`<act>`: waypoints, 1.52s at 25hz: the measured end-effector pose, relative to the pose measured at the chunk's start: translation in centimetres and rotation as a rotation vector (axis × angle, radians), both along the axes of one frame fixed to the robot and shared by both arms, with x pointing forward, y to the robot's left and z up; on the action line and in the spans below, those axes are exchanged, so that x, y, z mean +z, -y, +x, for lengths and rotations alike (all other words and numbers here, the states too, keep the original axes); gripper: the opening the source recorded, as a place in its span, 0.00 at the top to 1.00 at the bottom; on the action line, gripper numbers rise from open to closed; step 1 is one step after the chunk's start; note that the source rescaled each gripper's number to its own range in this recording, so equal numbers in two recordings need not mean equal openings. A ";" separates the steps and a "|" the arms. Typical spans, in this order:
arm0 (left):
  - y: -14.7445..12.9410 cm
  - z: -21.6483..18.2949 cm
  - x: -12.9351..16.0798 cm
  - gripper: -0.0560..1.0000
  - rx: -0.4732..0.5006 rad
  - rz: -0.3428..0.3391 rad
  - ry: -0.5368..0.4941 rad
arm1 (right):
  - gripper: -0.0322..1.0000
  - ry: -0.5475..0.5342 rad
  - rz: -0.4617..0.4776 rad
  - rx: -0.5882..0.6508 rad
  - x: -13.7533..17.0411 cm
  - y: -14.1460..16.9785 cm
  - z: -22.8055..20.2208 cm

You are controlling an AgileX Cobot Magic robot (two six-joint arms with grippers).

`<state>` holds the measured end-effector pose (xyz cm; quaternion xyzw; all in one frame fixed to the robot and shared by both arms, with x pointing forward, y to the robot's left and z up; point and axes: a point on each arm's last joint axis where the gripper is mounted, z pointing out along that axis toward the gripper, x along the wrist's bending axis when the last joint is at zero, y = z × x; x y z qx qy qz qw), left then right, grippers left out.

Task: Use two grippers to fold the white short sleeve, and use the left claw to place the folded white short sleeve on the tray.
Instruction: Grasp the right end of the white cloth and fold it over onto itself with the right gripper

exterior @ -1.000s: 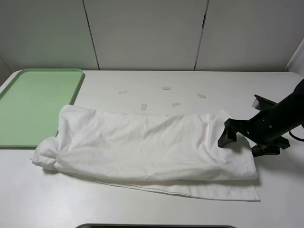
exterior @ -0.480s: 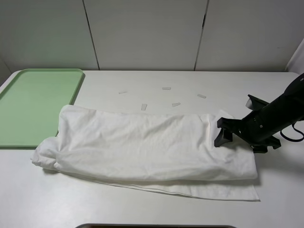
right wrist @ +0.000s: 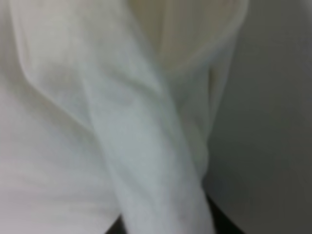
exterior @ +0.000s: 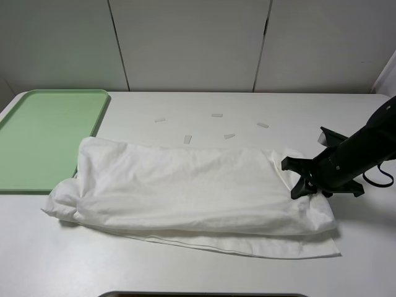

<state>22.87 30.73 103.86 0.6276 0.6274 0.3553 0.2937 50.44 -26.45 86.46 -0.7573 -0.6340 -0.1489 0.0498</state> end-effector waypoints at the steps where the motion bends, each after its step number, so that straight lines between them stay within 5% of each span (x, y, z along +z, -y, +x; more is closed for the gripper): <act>1: 0.0 0.0 0.0 0.00 0.000 0.000 0.000 | 0.92 0.000 -0.005 0.009 0.0 0.0 0.0; 8: 0.0 0.0 0.0 0.00 0.000 0.000 0.000 | 0.92 0.038 -0.055 0.072 0.8 0.4 0.0; 13: 0.0 0.0 0.0 0.00 0.000 0.000 0.000 | 0.92 0.127 -0.181 0.135 4.4 1.3 1.5; 19: 0.0 0.0 0.0 0.00 0.000 0.000 0.000 | 0.92 0.112 -0.335 0.160 6.2 2.5 2.9; 38: 0.0 0.0 0.0 0.00 0.000 0.000 0.000 | 0.92 0.058 -0.425 0.230 6.4 3.3 2.6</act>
